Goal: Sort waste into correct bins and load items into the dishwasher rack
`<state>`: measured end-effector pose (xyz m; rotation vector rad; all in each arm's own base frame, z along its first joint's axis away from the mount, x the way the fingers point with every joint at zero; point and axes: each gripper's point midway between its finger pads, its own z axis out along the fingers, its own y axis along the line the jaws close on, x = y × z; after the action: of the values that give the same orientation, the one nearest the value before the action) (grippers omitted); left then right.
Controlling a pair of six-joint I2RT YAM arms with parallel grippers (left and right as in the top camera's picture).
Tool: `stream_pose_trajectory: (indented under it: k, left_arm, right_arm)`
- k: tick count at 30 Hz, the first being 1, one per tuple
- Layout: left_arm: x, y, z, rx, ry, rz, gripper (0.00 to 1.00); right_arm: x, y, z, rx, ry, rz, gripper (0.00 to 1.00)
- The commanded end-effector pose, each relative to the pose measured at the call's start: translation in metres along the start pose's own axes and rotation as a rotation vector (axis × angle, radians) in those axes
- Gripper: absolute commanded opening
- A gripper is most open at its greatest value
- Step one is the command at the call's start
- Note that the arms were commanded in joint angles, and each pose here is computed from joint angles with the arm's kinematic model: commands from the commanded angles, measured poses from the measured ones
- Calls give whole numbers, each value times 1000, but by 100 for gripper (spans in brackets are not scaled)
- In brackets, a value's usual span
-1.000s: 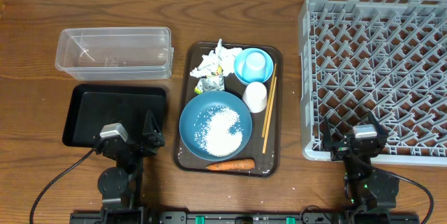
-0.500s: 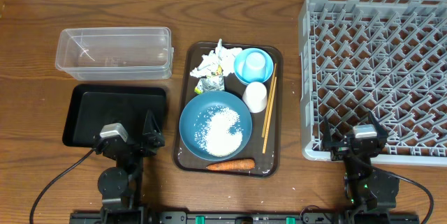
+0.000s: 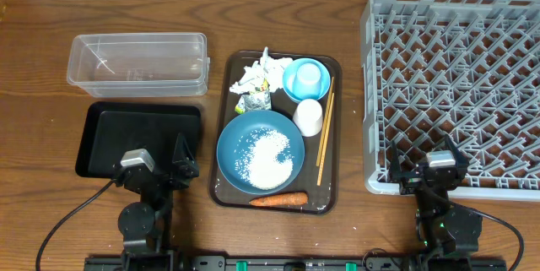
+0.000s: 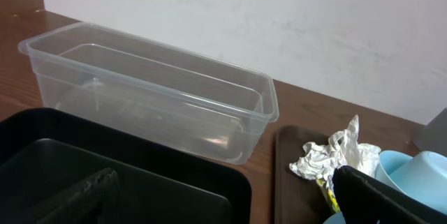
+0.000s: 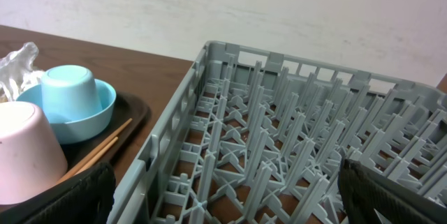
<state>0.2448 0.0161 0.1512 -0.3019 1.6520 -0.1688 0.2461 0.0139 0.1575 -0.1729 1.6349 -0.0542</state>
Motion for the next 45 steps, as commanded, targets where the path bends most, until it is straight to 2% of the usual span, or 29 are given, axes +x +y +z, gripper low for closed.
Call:
stream_pose_trajectory:
  k: [1,22,27,34,39,45]
  left_arm:
    - [14,12,0,-57,43,25,99]
    - [13,11,0,-50,43,19,99]
    - [17,-15,-1,94,83,-204,99]
    - [13,-23,-1,128,86,-380,99]
    - [-9,-57,-10,320,60,-360,99]
    - [-48,-74,-23,368,28,-324,99]
  right_arm:
    - [1,2,0,-4,2,-11,99]
    - [0,2,0,-4,1,-11,99]
    - [1,2,0,-4,2,-11,99]
    - [1,2,0,-4,1,-11,99]
    - [1,2,0,-4,1,-12,99]
    - [1,2,0,-4,1,-11,99]
